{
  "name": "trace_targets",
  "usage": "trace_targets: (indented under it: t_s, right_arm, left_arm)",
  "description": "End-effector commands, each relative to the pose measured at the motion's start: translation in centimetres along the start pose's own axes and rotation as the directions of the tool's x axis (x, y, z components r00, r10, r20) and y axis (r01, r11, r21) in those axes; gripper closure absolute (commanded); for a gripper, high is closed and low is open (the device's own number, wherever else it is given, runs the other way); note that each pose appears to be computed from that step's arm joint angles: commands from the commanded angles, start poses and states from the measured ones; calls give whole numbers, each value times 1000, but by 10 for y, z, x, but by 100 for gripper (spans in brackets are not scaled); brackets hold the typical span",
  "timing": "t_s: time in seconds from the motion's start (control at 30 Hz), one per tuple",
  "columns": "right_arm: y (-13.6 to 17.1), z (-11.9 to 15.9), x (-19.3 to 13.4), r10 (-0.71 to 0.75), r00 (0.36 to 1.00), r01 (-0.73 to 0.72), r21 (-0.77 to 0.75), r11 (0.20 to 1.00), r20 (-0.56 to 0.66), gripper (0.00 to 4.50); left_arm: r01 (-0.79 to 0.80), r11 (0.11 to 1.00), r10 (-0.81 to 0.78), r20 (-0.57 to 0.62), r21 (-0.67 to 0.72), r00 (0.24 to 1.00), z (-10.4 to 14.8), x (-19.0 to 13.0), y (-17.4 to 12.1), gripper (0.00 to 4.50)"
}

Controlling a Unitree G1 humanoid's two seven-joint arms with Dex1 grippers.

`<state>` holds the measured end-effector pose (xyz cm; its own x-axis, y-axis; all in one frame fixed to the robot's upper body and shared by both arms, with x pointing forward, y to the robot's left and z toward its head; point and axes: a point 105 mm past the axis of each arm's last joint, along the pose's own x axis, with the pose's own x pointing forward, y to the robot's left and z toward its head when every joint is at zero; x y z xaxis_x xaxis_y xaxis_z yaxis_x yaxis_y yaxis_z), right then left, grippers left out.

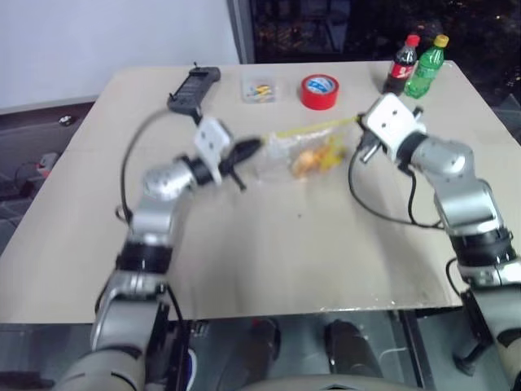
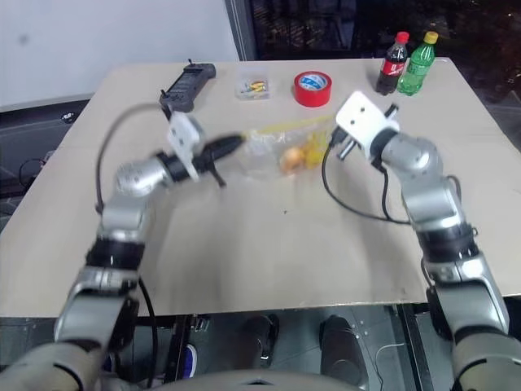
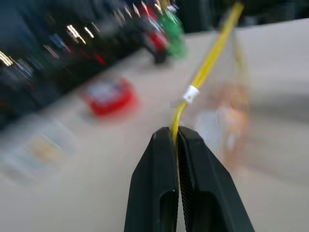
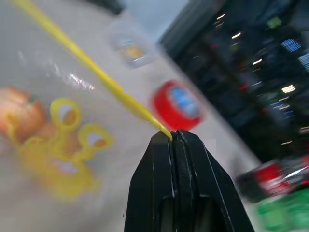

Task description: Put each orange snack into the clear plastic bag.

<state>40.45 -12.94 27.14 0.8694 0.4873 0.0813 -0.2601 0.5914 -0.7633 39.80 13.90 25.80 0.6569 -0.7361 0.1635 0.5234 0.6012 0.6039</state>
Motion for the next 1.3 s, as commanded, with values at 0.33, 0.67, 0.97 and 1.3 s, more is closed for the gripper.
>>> trace_targets:
  t_s: [0.33,0.67,0.97,1.3]
  right_arm:
    - [19,-8,-48,36,999,-35,-69,997,9,450]
    - [94,24,-74,218,967,-236,143,961,133,197]
    - [160,74,-50,455,838,-462,-55,885,300,160]
    - [179,90,-23,516,787,-479,-193,856,338,278]
  left_arm:
    - [-133,948,145,-20,290,989,-5,-49,-12,447]
    - [68,977,-50,-95,202,994,-25,-86,-89,450]
    - [117,972,-92,-128,204,988,-25,-92,-91,450]
    - [106,980,-83,-138,170,987,-15,-90,-88,450]
